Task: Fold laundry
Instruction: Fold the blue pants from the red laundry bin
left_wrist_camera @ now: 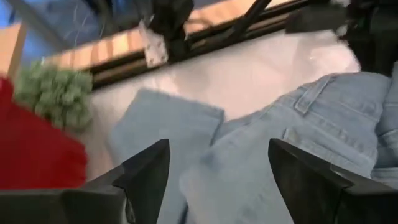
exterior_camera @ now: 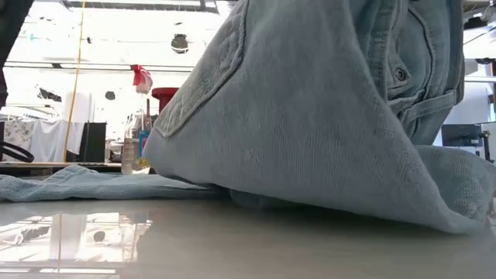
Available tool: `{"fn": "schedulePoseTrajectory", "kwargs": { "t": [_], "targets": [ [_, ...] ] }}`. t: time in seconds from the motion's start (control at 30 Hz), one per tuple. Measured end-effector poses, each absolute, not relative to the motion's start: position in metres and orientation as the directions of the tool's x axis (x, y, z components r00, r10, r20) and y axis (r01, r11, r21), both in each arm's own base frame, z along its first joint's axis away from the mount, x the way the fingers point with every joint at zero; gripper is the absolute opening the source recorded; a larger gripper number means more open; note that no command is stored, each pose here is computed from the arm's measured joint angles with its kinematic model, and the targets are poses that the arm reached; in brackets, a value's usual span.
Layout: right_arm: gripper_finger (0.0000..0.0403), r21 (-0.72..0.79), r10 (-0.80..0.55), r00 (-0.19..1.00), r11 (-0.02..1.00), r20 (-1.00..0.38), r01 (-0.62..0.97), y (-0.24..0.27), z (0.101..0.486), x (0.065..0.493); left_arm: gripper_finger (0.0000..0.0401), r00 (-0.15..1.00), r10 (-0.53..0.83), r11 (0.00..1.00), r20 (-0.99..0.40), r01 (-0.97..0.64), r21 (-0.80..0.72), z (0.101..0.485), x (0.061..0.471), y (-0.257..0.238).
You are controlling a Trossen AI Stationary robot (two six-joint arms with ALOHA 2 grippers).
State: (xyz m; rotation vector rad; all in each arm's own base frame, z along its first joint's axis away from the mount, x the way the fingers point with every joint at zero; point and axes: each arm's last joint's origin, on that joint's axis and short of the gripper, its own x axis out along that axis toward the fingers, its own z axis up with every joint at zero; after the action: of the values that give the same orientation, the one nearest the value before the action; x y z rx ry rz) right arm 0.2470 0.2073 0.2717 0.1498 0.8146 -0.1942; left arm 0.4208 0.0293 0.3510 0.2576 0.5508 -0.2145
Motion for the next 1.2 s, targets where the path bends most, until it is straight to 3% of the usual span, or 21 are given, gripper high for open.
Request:
{"fn": "schedulePoseTrajectory", "kwargs": {
  "t": [0.3, 0.7, 0.8, 0.97, 1.07, 1.2],
  "targets": [
    [0.0029, 0.108, -0.067, 0.667, 0.97, -0.742, 0.217, 0.197, 0.273, 0.261, 0.025, 0.783, -0.192, 0.915, -0.592, 0.361, 0.18, 0.312, 0.447, 0.045],
    [0.0029, 0.123, -0.052, 0.669, 0.97, -0.741, 0.211, 0.192, 0.274, 0.267, 0.0237, 0.586, -0.326, 0.861, -0.742, 0.509, 0.025, 0.279, 0.442, 0.038],
    [0.0029, 0.121, -0.06, 0.669, 0.968, -0.741, 0.22, 0.189, 0.274, 0.27, 0.0185, 0.494, -0.387, 0.836, -0.779, 0.545, -0.07, 0.275, 0.433, 0.031],
    [0.0029, 0.082, -0.074, 0.674, 0.977, -0.735, 0.198, 0.181, 0.275, 0.276, 0.0025, 0.454, -0.422, 0.839, -0.785, 0.524, -0.147, 0.289, 0.418, 0.026],
    [0.0029, 0.053, -0.082, 0.682, 0.983, -0.727, 0.175, 0.172, 0.281, 0.278, 0.0005, 0.428, -0.431, 0.842, -0.795, 0.507, -0.184, 0.304, 0.402, 0.025],
    [0.0029, 0.005, -0.084, 0.725, 0.993, -0.684, 0.12, 0.158, 0.306, 0.282, 0.0001, 0.474, -0.407, 0.863, -0.781, 0.479, -0.159, 0.343, 0.372, 0.022]
  ]
}}
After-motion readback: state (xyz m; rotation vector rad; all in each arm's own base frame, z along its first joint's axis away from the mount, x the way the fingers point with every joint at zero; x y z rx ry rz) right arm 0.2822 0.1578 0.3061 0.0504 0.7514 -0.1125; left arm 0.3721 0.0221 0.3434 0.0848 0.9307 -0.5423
